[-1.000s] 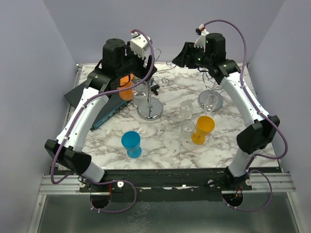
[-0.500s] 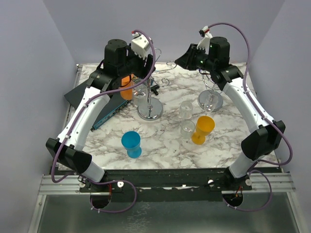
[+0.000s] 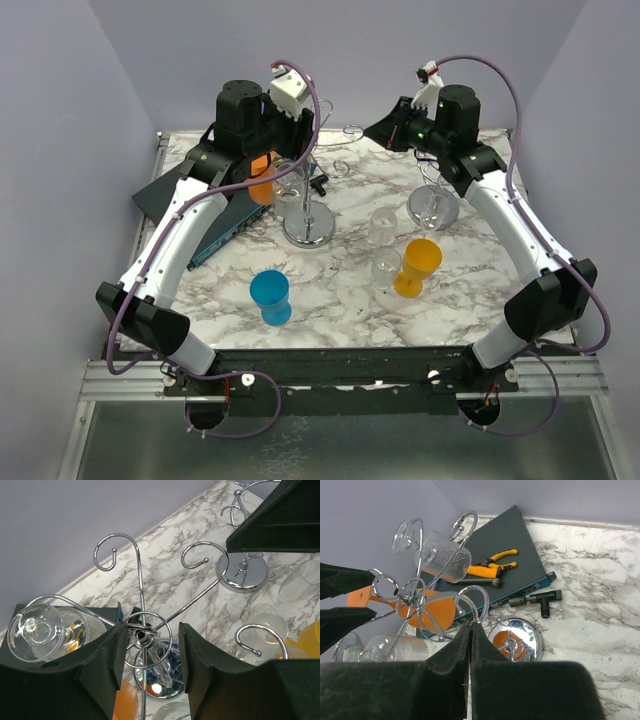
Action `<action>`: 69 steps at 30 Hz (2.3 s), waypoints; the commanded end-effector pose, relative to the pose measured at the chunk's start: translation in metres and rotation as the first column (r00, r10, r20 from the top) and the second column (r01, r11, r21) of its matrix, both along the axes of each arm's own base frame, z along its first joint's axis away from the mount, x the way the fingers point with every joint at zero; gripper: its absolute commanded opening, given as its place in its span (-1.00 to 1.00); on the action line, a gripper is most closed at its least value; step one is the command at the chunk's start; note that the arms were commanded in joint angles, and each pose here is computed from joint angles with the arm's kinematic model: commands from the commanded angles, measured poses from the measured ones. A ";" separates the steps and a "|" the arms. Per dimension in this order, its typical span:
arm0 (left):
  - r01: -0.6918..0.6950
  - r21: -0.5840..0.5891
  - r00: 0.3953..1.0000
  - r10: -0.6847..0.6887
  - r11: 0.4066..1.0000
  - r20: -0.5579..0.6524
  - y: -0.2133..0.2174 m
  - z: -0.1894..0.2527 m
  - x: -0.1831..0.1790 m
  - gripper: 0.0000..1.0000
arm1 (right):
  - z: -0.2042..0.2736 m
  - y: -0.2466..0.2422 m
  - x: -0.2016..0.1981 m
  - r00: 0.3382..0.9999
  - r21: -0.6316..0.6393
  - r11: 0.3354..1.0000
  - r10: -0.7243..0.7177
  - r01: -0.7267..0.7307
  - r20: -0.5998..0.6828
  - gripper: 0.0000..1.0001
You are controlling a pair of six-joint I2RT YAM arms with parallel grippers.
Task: Place the wine glass upside down on the wine glass rack
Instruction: Adjust the wine rack at the center of the board.
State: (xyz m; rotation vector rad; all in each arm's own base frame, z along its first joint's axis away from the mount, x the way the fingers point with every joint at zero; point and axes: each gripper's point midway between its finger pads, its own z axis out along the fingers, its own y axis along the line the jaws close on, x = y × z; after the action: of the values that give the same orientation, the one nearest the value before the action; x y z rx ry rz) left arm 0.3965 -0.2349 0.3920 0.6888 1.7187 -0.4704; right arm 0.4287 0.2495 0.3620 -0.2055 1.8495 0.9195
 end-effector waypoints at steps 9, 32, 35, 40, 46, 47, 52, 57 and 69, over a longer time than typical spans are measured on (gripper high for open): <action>-0.006 0.012 1.000 0.006 1.000 -0.029 0.001 -0.014 -0.004 -0.06 | 0.028 -0.011 0.003 0.996 0.006 0.998 -0.056 0.056 0.064 0.00; -0.020 0.049 1.000 0.020 0.999 -0.004 0.007 -0.016 -0.003 -0.06 | 0.007 0.014 0.001 0.997 0.072 0.995 0.066 -0.063 -0.042 -0.64; -0.021 0.045 1.000 0.022 0.999 -0.007 0.007 -0.016 -0.003 -0.06 | 0.012 0.012 -0.003 0.998 0.081 0.995 0.063 -0.060 -0.030 -0.80; -0.026 0.047 1.000 0.026 0.999 -0.009 0.007 -0.017 -0.002 -0.06 | 0.019 0.010 -0.011 0.998 0.100 0.993 0.062 -0.061 -0.009 -0.99; -0.026 0.046 1.000 0.026 0.999 -0.006 0.006 -0.016 0.000 -0.07 | 0.014 0.007 -0.020 0.998 0.112 0.992 0.058 -0.056 -0.016 -0.99; -0.026 0.044 1.000 0.026 0.999 -0.003 0.006 -0.014 0.000 -0.07 | 0.012 0.006 -0.021 0.998 0.115 0.992 0.055 -0.053 -0.020 -0.99; -0.026 0.047 1.000 0.026 0.999 -0.007 0.005 -0.016 0.002 -0.08 | 0.007 0.006 -0.030 0.998 0.126 0.991 0.044 -0.040 -0.033 -1.00; -0.026 0.049 1.000 0.027 0.998 -0.009 0.003 -0.017 0.006 -0.08 | 0.007 0.009 -0.043 0.999 0.135 0.990 0.034 -0.030 -0.027 -0.99; -0.020 0.052 1.000 0.020 0.998 -0.002 -0.001 -0.016 0.015 -0.09 | 0.003 0.016 -0.073 0.999 0.146 0.989 0.030 -0.024 -0.042 -0.99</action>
State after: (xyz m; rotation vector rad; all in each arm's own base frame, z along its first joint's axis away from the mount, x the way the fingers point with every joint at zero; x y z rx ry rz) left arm 0.4029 -0.2365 0.3644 0.7152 1.7751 -0.4382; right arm 0.3802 0.2533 0.3591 -0.0483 1.8265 1.0395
